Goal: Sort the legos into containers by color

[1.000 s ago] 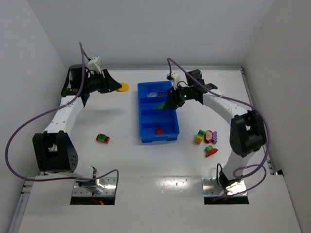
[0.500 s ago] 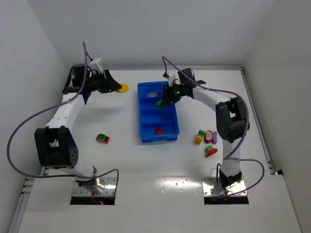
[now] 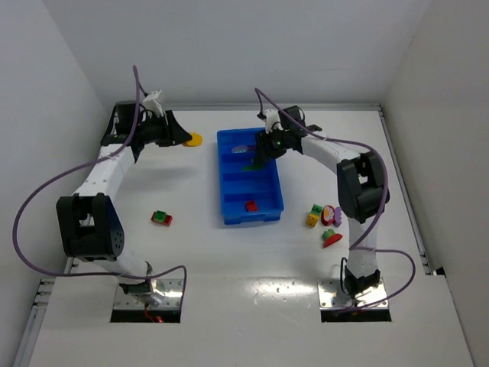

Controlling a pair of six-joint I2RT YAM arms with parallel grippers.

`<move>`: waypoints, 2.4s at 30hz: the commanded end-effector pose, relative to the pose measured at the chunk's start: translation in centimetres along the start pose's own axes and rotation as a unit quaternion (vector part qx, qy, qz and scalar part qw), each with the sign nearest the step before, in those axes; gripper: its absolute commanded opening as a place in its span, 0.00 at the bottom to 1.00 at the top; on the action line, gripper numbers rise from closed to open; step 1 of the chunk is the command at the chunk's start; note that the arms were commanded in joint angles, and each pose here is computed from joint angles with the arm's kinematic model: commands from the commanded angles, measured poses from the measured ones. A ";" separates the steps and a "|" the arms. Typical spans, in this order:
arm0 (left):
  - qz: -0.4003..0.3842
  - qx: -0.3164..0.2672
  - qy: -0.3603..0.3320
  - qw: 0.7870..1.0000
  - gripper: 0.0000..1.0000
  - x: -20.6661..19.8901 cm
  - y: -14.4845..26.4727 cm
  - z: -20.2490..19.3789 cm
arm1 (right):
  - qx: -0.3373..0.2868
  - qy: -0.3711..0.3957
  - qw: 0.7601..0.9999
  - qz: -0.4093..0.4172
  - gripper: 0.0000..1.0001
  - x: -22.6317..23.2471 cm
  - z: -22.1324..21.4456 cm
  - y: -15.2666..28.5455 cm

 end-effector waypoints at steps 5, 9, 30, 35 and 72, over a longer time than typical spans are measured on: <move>-0.046 -0.007 -0.065 0.997 0.01 -3.4 0.1 1.2 | -0.042 0.036 0.998 -0.020 0.71 0.8 3.7 2.0; -0.117 0.036 -0.109 0.987 0.01 -6.9 0.0 -1.0 | -0.101 0.052 0.993 -0.031 0.74 1.8 7.4 5.6; -0.073 0.206 -0.245 0.944 0.01 -9.0 -8.7 -12.7 | -0.102 0.000 0.958 -0.267 0.81 -6.7 4.3 20.3; -0.055 0.217 -0.266 0.938 0.02 -8.5 -10.1 -13.9 | -0.092 -0.007 0.957 -0.277 0.82 -7.6 3.5 21.2; 0.179 -0.013 -0.207 0.962 0.94 -5.3 6.7 -4.9 | -0.038 0.062 0.979 -0.190 0.91 -7.2 0.9 16.9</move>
Point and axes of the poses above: each gripper's point midway between its finger pads, its own y axis back along the fingers, its own x axis along the line the jaws close on, z = x × y, the point moved 1 cm from there along y, back along the fingers, and after that the axes turned 15 degrees about y, right-handed, at the moved point
